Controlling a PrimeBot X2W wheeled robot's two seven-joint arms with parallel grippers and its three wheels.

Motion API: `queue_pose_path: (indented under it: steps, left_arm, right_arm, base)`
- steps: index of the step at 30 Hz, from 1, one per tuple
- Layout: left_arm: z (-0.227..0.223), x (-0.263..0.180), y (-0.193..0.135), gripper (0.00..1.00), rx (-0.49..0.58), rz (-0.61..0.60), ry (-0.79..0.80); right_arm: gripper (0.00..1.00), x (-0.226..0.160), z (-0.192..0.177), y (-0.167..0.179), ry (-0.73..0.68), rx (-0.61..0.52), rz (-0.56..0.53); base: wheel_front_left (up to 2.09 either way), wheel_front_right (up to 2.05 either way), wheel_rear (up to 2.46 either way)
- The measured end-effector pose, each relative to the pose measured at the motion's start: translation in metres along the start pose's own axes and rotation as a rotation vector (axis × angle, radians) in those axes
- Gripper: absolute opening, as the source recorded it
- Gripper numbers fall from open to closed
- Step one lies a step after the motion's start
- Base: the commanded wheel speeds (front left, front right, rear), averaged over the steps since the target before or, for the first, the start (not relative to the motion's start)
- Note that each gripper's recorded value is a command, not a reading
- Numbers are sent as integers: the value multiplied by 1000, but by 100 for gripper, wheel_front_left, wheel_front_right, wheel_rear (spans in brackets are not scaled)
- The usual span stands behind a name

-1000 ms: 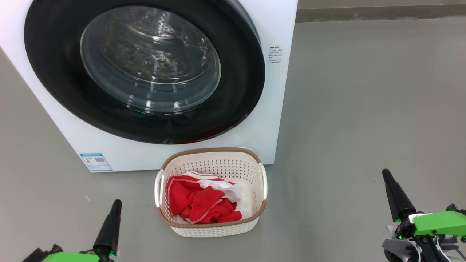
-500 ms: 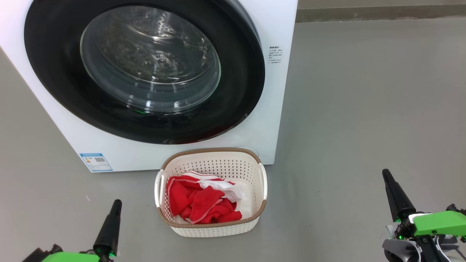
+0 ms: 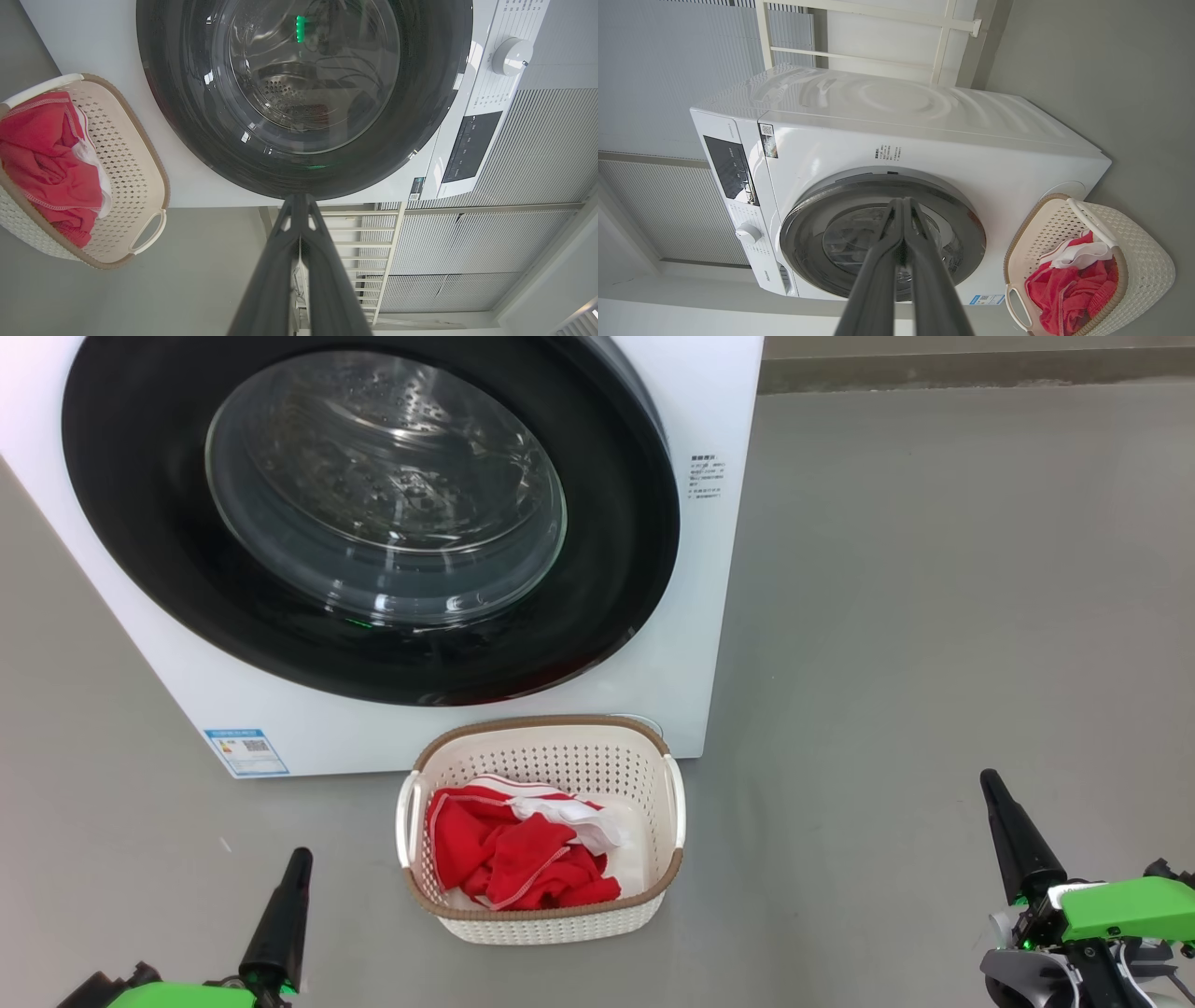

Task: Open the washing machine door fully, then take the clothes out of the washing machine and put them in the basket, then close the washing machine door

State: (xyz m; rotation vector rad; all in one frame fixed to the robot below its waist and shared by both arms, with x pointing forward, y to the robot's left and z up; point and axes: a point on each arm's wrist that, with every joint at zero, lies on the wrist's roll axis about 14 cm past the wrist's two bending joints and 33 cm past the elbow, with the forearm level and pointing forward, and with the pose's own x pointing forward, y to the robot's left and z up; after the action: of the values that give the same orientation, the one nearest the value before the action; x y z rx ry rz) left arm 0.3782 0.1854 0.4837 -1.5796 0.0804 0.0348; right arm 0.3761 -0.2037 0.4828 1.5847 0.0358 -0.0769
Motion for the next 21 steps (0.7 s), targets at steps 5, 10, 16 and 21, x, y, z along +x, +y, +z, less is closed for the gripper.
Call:
queue_pose_path:
  steps: [5, 10, 16, 21]
  left_arm:
    - [0, 0, 0, 0, 0, 0, 0]
    - [0, 0, 0, 0, 0, 0, 0]
    - [0, 0, 0, 0, 0, 0, 0]
    - [0, 0, 0, 0, 0, 0, 0]
  right_arm:
    - [0, 0, 0, 0, 0, 0, 0]
    - [0, 0, 0, 0, 0, 0, 0]
    - [0, 0, 0, 0, 0, 0, 0]
    - [0, 0, 0, 0, 0, 0, 0]
  base:
    - [0, 0, 0]
    - [0, 0, 0]
    - [0, 0, 0]
    - [0, 0, 0]
